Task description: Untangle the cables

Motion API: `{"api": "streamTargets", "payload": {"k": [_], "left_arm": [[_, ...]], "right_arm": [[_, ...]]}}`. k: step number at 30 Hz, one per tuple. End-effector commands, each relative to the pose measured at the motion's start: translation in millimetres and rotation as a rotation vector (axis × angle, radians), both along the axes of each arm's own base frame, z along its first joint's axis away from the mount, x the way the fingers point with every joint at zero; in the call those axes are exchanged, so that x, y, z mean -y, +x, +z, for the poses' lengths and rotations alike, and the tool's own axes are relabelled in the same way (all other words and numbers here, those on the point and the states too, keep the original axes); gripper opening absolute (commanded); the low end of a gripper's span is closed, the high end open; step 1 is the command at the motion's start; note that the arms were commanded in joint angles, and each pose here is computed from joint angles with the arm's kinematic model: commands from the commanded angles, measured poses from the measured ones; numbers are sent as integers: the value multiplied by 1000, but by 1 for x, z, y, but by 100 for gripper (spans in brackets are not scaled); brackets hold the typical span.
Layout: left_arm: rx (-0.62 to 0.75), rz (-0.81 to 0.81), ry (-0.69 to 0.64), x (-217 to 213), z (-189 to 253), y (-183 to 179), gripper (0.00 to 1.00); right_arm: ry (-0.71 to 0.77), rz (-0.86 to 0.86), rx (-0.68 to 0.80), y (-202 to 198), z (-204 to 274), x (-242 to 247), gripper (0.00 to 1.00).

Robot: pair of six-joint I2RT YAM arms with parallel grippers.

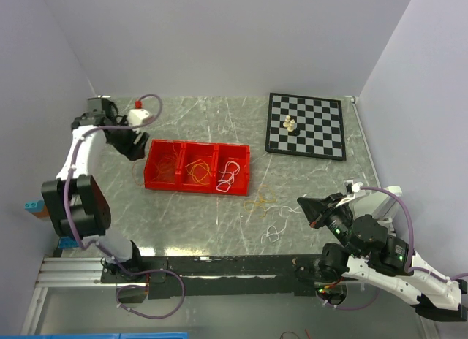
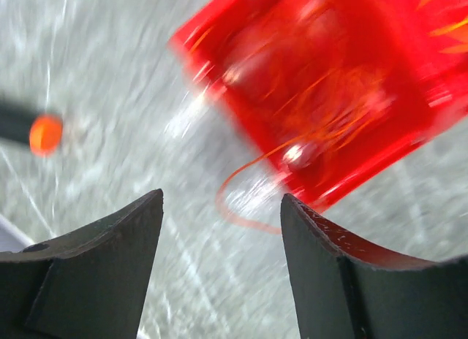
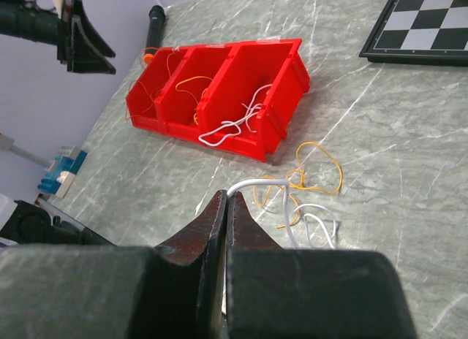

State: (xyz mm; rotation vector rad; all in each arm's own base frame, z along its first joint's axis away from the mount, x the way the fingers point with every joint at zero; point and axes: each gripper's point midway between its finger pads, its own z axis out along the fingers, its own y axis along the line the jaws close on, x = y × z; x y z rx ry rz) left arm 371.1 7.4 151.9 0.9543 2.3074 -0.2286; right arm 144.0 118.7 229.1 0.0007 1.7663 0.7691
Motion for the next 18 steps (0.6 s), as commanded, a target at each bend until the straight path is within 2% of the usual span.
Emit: {"api": "streamTargets", "payload": {"k": [1, 5, 9, 18], "left_arm": [[-41, 11, 9, -44, -8, -1, 69], [-105, 13, -8, -56, -23, -12, 68], [-99, 30, 9, -59, -40, -13, 67], [-154, 59, -52, -52, -75, -11, 63]], "right_arm": [[39, 3, 21, 0, 13, -1, 0], [34, 2, 24, 1, 14, -2, 0], [33, 0, 25, 2, 14, -3, 0], [32, -3, 27, 2, 16, -1, 0]]}}
